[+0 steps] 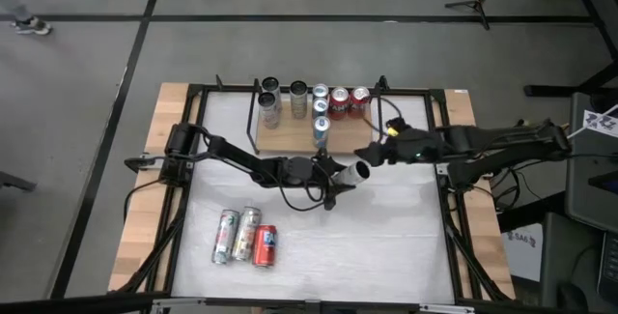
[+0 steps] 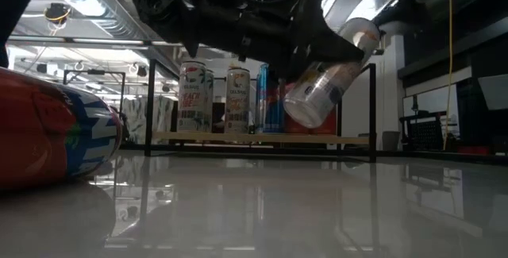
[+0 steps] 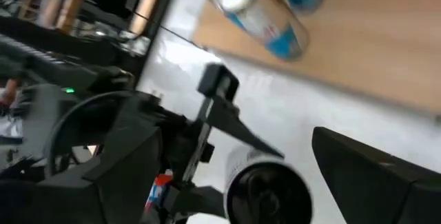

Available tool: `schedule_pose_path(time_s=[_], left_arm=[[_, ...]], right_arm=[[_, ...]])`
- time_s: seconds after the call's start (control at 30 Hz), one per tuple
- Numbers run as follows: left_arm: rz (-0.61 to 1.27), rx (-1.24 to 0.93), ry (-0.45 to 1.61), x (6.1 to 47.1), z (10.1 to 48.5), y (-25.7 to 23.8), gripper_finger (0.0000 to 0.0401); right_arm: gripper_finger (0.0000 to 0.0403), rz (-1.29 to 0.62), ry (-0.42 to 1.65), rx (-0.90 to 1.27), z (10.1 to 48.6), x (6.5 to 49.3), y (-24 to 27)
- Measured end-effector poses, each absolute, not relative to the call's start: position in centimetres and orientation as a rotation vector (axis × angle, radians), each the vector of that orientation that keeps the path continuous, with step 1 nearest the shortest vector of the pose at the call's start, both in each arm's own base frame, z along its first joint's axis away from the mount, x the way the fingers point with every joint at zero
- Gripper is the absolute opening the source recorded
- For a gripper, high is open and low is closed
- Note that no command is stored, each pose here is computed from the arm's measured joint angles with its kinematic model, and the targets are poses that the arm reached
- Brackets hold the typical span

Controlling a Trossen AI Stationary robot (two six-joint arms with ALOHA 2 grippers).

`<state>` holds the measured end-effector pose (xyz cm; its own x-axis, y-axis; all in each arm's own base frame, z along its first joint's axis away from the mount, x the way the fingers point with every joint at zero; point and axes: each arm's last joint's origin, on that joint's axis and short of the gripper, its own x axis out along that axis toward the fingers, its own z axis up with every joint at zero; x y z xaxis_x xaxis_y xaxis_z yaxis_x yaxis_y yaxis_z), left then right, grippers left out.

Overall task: Place canned beverage on shelf
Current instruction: Put the top white yellow soda can on the shelf aligned with the other white yellow soda can

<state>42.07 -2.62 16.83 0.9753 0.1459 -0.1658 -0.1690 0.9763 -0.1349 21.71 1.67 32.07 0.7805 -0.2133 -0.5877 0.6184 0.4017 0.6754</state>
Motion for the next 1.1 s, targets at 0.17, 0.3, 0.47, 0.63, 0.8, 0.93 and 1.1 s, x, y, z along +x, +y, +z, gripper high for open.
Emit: schedule_pose_path(time_s=[0.17, 0.3, 0.47, 0.63, 0.8, 0.93, 1.1], left_arm=[[0.167, -0.158, 0.092, 41.7, 19.0, -2.0, 0.0234], [0.179, -0.164, 0.047, 41.2, 21.1, -1.4, 0.0234], [0.196, -0.171, -0.022, 40.2, 24.2, -0.5, 0.0234], [0.232, -0.124, -0.060, 38.3, 27.2, 0.2, 0.0234], [0.344, -0.061, 0.004, 35.1, 29.7, 0.6, 0.0234], [0.405, -0.036, 0.023, 31.7, 31.8, 0.6, 0.0234], [0.462, -0.080, -0.033, 26.8, 32.2, 0.1, 0.0234]], right_arm=[[0.0368, -0.468, 0.412, 0.839, 34.0, 20.6, 1.5], [0.0367, -0.385, 0.386, 0.640, 35.4, 20.3, 1.5], [0.0367, -0.304, 0.347, 0.430, 36.8, 20.5, 1.5], [0.0367, -0.254, 0.303, 0.334, 37.6, 20.6, 1.6], [0.0367, -0.164, 0.220, 0.305, 38.8, 20.4, 1.7], [0.0367, -0.137, 0.192, 0.277, 39.2, 20.1, 1.7], [0.0367, -0.139, 0.194, 0.267, 39.2, 20.1, 1.7]])
